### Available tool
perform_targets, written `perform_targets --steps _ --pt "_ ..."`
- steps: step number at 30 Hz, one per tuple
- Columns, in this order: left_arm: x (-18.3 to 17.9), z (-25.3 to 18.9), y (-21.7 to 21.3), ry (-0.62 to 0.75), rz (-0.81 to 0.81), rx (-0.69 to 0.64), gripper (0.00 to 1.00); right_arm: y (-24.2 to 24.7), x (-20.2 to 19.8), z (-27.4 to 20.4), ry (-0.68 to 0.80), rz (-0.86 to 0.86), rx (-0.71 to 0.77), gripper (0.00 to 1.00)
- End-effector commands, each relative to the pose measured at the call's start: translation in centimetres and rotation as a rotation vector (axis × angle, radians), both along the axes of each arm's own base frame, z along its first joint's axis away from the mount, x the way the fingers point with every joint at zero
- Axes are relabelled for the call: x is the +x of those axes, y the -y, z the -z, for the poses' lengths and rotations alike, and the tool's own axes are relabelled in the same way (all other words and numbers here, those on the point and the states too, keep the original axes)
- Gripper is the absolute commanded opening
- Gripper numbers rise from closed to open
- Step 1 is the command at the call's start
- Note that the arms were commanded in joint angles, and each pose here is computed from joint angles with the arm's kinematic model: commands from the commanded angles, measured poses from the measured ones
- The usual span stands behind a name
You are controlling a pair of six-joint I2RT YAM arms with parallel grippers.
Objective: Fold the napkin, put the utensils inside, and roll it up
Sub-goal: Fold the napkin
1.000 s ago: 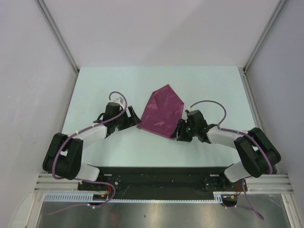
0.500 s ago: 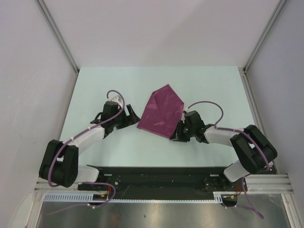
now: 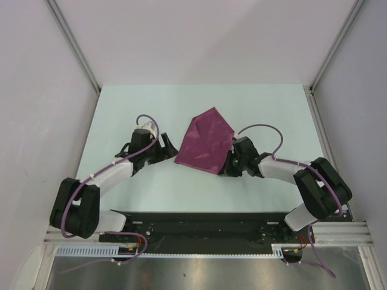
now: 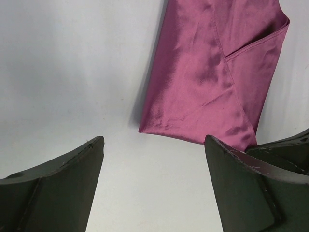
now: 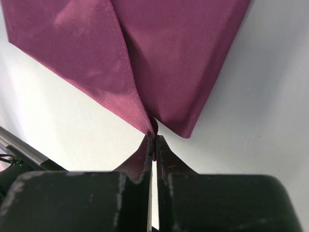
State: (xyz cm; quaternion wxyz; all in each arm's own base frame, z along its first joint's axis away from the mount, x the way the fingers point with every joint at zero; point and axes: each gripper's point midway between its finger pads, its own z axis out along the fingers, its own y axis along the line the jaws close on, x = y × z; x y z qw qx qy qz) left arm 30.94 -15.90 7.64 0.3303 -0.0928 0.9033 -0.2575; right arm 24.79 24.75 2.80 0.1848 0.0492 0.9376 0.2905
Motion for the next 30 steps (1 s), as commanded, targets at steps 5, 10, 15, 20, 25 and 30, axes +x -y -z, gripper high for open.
perform_targets --steps 5,10,15,20,25,30 --pt "1.0 -0.9 0.5 0.043 0.03 -0.001 0.89 1.6 3.0 -3.3 0.106 0.02 -0.036 0.0" --pt "0.8 -0.5 0.5 0.038 0.038 0.0 0.89 2.9 3.7 -3.2 0.111 0.034 -0.049 0.0" --pt "0.4 0.3 0.6 0.012 0.045 -0.001 0.86 3.3 3.7 -2.6 0.094 0.03 -0.057 0.0" --pt "0.6 0.9 0.8 0.014 0.049 -0.004 0.8 3.4 3.3 -2.0 0.074 0.029 -0.06 0.0" --pt "0.5 1.6 0.8 -0.003 0.05 -0.002 0.77 3.6 2.9 -1.6 0.063 0.029 -0.06 0.0" --pt "0.4 2.3 0.9 -0.016 0.052 0.001 0.73 3.6 2.5 -1.0 0.042 0.033 -0.056 0.0"
